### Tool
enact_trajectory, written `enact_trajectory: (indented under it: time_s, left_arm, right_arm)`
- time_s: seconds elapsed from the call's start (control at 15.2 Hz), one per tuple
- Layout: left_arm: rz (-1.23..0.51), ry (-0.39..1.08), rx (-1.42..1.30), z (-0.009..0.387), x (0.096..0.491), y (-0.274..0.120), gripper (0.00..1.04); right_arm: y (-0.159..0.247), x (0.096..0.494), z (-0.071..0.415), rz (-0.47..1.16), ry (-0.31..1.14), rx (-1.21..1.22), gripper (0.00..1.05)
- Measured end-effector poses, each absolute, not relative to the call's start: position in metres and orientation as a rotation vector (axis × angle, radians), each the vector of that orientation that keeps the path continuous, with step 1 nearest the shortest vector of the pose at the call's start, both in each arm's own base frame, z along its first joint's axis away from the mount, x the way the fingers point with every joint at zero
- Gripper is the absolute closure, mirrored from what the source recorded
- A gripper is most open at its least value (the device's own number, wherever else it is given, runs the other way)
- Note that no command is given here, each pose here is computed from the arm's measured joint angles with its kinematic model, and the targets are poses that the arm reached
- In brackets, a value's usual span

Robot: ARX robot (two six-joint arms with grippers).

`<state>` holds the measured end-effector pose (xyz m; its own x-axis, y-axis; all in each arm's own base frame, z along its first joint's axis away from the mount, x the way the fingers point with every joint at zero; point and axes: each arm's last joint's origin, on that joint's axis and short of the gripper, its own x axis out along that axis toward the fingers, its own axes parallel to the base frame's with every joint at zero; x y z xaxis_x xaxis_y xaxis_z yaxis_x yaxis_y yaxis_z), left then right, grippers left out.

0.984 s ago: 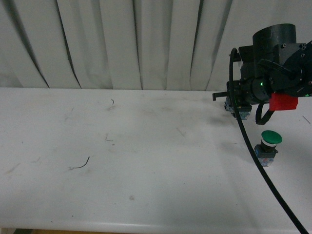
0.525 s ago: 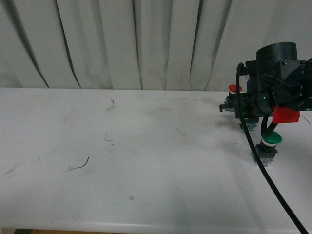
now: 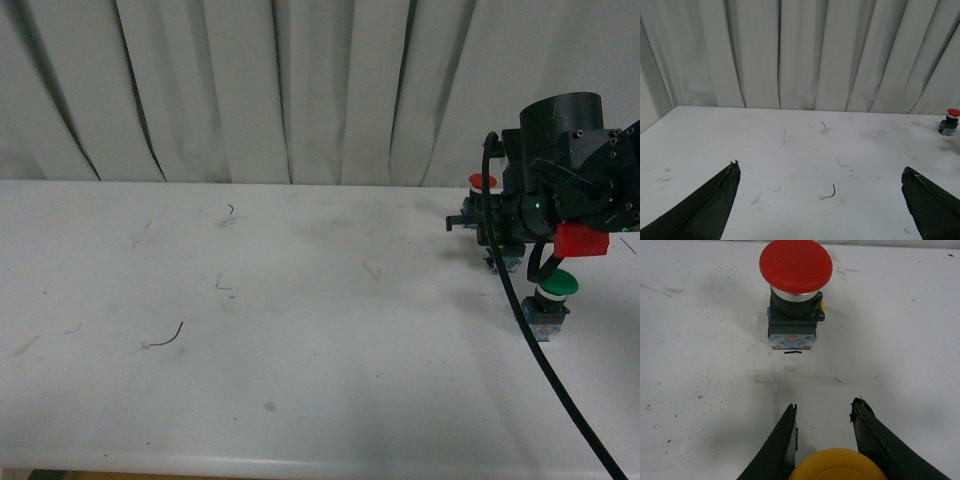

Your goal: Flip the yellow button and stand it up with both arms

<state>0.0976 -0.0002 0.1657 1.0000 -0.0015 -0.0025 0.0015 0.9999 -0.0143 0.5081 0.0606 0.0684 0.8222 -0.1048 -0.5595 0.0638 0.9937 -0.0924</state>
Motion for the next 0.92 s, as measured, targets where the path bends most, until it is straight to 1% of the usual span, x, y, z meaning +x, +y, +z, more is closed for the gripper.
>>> enact_trajectory:
  time_s: [0.33, 0.39, 0.66, 0.72, 0.79, 0.85, 0.92]
  left_arm:
    - [-0.002, 0.002, -0.014, 0.1657, 0.0976, -0.0002, 0.07]
    - [-0.002, 0.002, -0.014, 0.1657, 0.0976, -0.0002, 0.07]
    - [-0.002, 0.002, -0.014, 0.1657, 0.0976, -0.0002, 0.07]
    - [-0.002, 0.002, -0.014, 0.1657, 0.0976, -0.0002, 0.07]
    - [-0.002, 0.002, -0.014, 0.1657, 0.0976, -0.0002, 0.07]
    - [-0.002, 0.002, -0.014, 0.1657, 0.0976, -0.0002, 0.07]
    - [-0.002, 0.002, -0.014, 0.1657, 0.0976, -0.0002, 0.07]
  right_arm:
    - [0.0605, 0.5084, 0.0688, -0.094, 0.594, -0.072, 0.72]
    - [0.0605, 0.5083, 0.0687, -0.095, 0.595, -0.074, 0.64]
    - [0.0599, 0.5084, 0.0687, -0.095, 0.595, -0.077, 0.2]
    - [0.0599, 0.5085, 0.0688, -0.095, 0.594, -0.077, 0.11]
    - [0.0599, 0.5085, 0.0688, -0.094, 0.593, -0.076, 0.04]
    - [0.0593, 0.5082, 0.0684, -0.093, 0.589, -0.074, 0.08]
    - [0.059, 0.5072, 0.0681, -0.088, 0.587, -0.071, 0.07]
